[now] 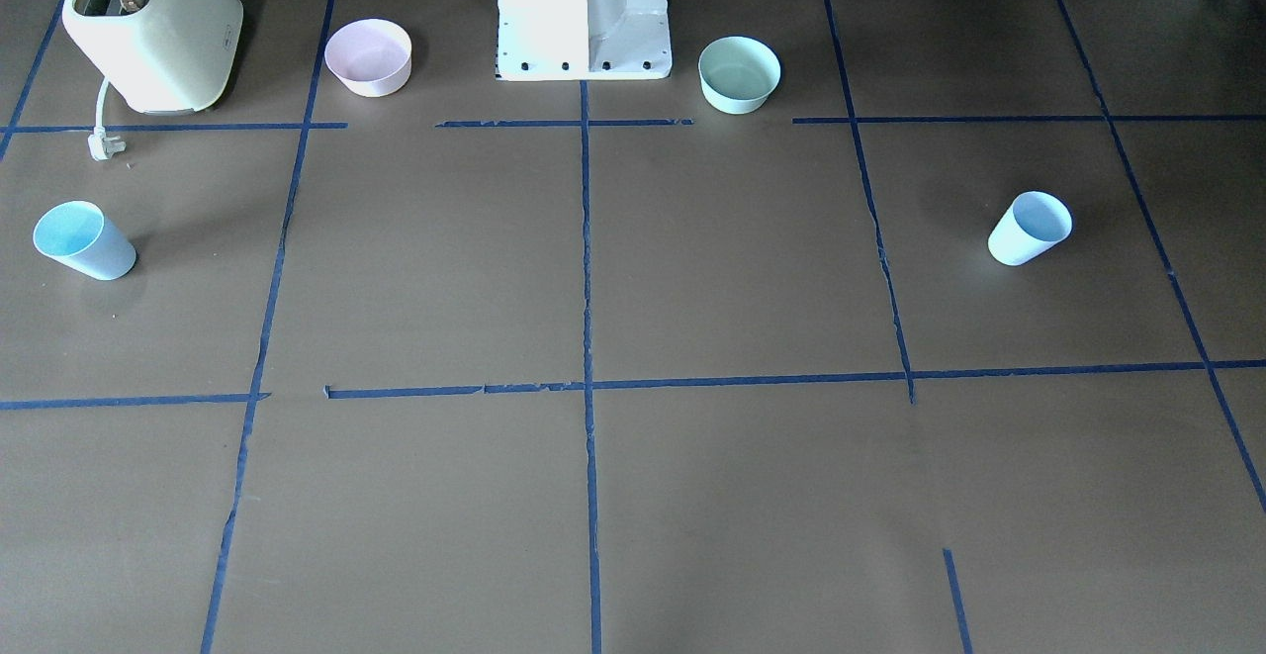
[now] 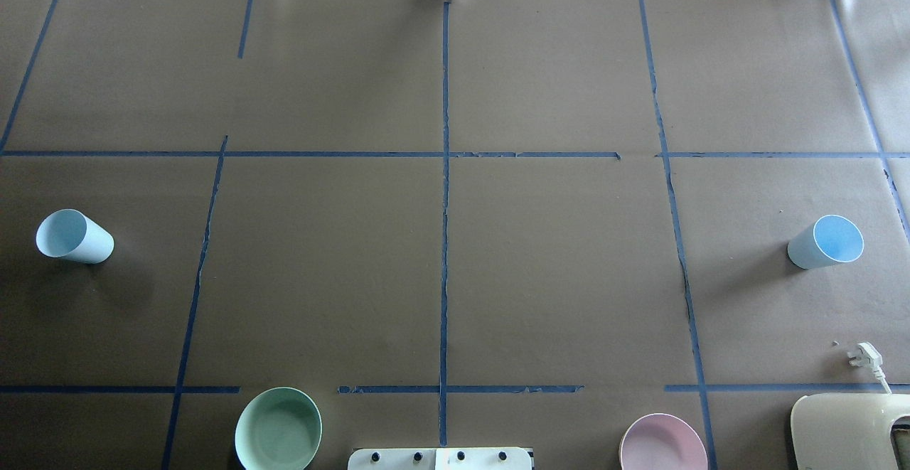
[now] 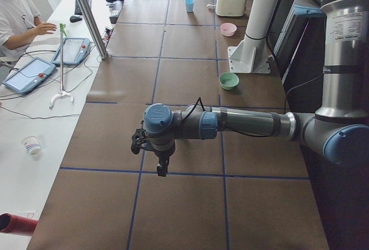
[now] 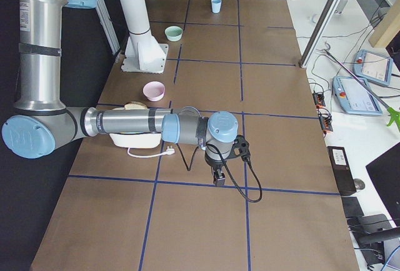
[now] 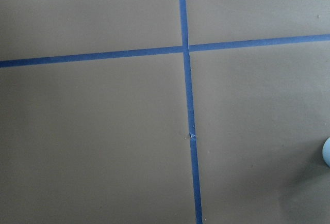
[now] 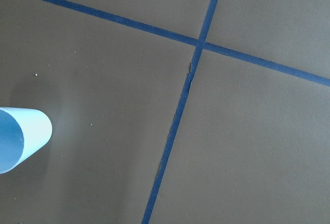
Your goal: Stack blue cups with both arms
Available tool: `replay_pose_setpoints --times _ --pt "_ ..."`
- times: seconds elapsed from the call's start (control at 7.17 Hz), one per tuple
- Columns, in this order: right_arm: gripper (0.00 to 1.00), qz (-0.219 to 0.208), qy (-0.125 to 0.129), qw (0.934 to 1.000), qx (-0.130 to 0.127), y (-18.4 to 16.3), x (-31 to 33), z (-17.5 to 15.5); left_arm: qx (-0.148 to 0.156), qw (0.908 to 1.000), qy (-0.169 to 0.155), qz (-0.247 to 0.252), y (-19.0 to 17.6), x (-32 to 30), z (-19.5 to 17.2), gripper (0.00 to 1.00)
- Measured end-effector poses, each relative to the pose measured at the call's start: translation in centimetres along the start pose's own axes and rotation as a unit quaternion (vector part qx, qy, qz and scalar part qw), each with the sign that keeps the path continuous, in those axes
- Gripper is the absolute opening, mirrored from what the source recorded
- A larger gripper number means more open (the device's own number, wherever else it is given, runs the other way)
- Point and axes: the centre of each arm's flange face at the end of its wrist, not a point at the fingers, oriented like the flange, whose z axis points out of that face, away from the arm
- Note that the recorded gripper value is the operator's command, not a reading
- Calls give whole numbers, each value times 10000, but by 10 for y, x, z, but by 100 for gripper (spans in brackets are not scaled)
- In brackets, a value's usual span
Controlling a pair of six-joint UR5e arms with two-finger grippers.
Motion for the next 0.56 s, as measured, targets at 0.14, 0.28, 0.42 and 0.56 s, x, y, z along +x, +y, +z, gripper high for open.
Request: replay_pose_setpoints --times 0.14,0.28,0.42,0.56 --pt "100 -53 16 10000 47 -1 -1 -1 18 10000 -16 -4 -1 3 -2 100" --pt "100 -105 25 9999 90 -3 -2 -2 31 10000 -37 7 0 4 -4 100" --pt "100 -120 25 9999 106 -3 -2 -2 43 10000 -52 28 2 5 -5 100" --pt "100 -118 21 9999 107 -3 -2 -2 64 9999 -58 55 3 7 -7 100"
